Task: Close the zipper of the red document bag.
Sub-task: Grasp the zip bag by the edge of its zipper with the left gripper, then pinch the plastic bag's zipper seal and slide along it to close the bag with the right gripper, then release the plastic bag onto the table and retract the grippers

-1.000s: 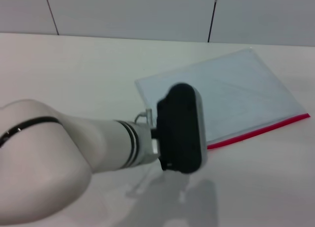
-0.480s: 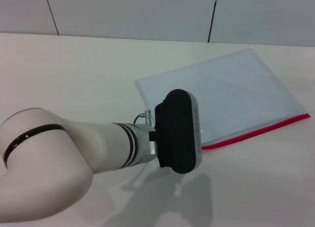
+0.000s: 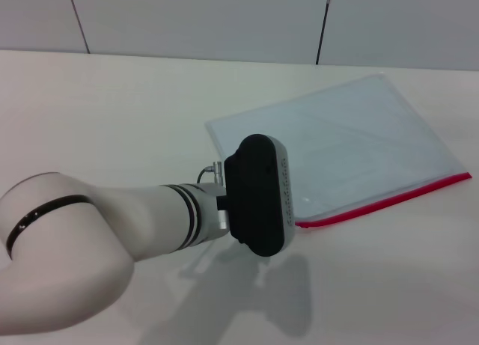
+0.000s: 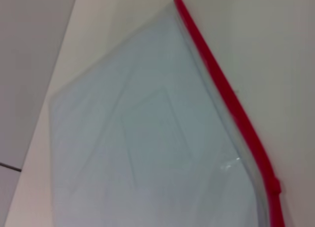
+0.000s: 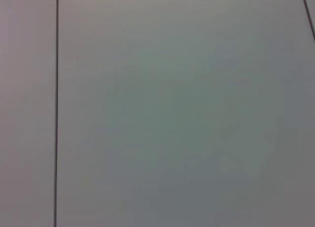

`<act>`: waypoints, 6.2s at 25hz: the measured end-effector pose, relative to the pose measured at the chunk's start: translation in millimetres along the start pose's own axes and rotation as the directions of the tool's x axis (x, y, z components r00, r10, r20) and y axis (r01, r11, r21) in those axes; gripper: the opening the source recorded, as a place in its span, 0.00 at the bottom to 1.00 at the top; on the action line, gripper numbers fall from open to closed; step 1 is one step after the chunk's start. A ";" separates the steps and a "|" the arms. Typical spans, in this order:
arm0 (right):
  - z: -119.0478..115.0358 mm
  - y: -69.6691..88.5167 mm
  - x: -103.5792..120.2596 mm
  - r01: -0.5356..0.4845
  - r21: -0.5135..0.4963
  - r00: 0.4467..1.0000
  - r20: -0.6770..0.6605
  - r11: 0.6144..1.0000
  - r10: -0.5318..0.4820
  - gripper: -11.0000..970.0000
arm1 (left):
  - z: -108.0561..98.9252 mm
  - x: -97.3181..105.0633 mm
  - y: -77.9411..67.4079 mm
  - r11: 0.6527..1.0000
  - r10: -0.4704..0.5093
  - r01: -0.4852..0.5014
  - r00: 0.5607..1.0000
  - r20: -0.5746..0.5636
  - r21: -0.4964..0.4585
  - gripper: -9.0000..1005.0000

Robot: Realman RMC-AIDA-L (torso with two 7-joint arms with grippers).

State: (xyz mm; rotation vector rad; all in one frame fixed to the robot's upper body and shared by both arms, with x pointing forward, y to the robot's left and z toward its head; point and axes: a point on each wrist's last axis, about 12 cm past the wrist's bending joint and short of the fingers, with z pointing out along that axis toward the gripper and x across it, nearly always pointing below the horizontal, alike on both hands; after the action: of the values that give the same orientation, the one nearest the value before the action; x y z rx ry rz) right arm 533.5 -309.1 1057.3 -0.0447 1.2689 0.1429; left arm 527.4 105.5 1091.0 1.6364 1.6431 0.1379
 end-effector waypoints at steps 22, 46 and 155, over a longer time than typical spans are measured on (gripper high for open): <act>-0.1 0.7 -0.2 -0.001 -0.001 1.000 0.003 1.000 0.001 0.92 | 16.0 15.2 -2.3 0.999 0.006 -0.005 1.000 0.018 -0.039 0.31; 29.5 67.8 -3.5 0.389 -0.825 0.892 0.226 0.410 -0.391 0.91 | -11.7 21.3 -7.8 0.927 0.070 0.046 0.954 0.291 -0.373 0.06; 41.2 -45.9 12.6 0.423 -0.172 0.836 -0.305 0.890 -0.457 0.20 | -65.2 17.4 -36.6 0.836 0.136 0.200 0.827 0.546 -0.511 0.06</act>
State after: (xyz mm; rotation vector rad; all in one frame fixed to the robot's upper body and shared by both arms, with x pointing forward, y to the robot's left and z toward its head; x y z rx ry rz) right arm 582.2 -348.9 1055.4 -0.4641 1.5621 -0.2139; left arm 462.7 143.9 1106.0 1.0535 1.0325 0.0846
